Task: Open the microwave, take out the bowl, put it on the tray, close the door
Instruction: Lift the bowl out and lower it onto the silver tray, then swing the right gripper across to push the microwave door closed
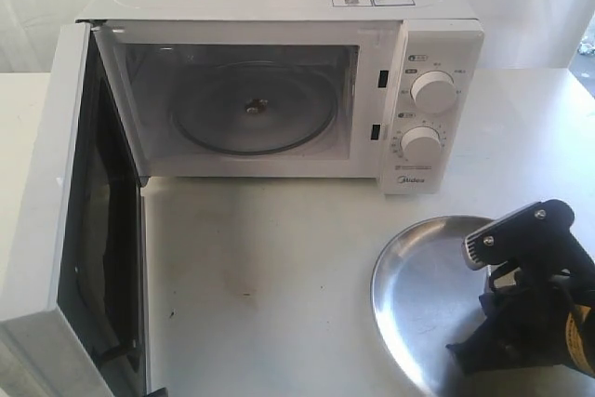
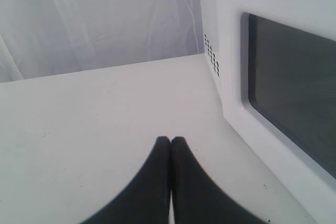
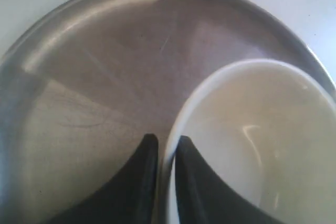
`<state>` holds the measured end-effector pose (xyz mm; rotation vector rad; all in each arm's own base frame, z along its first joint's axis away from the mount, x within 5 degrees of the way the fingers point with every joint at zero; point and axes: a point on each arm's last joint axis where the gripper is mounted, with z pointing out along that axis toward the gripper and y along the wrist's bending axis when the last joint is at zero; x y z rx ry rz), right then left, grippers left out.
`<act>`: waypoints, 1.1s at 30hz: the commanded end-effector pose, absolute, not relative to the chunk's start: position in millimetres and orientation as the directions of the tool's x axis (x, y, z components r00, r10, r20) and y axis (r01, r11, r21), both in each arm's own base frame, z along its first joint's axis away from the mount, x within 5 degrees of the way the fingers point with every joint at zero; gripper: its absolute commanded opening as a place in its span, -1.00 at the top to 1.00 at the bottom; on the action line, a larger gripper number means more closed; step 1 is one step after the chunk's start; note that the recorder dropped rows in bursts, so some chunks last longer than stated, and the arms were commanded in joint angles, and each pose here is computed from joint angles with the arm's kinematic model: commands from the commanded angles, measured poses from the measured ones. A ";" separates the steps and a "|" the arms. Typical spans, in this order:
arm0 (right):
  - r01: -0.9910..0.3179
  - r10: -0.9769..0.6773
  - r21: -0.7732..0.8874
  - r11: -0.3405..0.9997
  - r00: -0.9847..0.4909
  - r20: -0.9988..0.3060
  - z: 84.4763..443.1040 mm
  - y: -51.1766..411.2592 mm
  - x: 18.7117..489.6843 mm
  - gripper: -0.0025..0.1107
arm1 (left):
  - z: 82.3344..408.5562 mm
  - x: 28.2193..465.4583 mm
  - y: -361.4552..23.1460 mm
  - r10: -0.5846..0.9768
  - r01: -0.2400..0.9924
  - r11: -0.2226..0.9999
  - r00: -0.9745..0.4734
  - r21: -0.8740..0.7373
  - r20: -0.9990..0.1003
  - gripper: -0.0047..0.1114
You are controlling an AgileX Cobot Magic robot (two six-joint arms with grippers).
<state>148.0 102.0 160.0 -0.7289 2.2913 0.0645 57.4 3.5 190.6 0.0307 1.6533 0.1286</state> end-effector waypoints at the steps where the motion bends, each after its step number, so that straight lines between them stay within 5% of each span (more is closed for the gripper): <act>1: -0.521 -0.493 -0.171 0.836 -0.577 -0.651 159.8 103.8 151.1 0.22 | 191.5 57.2 3.2 0.082 -0.054 0.995 -0.082 0.086 -0.993 0.92; 4: -0.520 -0.481 -0.165 0.838 -0.564 -0.671 166.2 107.9 155.4 -0.05 | 191.5 57.2 3.2 0.082 -0.054 0.995 -0.082 0.086 -0.993 0.92; 7: -0.579 -0.482 -0.118 0.807 -0.530 -0.698 174.1 118.2 156.3 0.03 | 191.5 57.2 3.2 0.082 -0.054 0.995 -0.082 0.086 -0.993 0.92; 12: -0.733 -0.444 0.040 0.679 -0.453 -0.773 195.6 134.7 139.5 0.41 | 191.5 57.2 3.2 0.082 -0.054 0.995 -0.082 0.086 -0.993 0.92; 15: -0.868 -0.417 0.102 0.486 -0.333 -0.846 220.0 147.5 122.6 0.97 | 191.5 57.2 3.2 0.082 -0.054 0.995 -0.082 0.086 -0.993 0.92; 20: -0.984 -0.227 0.028 0.176 -0.068 -0.972 271.7 168.9 108.7 0.96 | 191.5 57.2 3.2 0.082 -0.054 0.995 -0.082 0.086 -0.993 0.92; 26: -0.990 0.011 -0.064 0.129 0.066 -0.998 329.3 192.9 124.5 0.96 | 191.5 57.2 3.2 0.082 -0.054 0.995 -0.082 0.086 -0.993 0.92; 33: -0.982 0.003 -0.178 0.061 0.178 -0.984 354.9 262.1 133.1 0.96 | 191.5 57.2 3.2 0.082 -0.054 0.995 -0.082 0.086 -0.993 0.92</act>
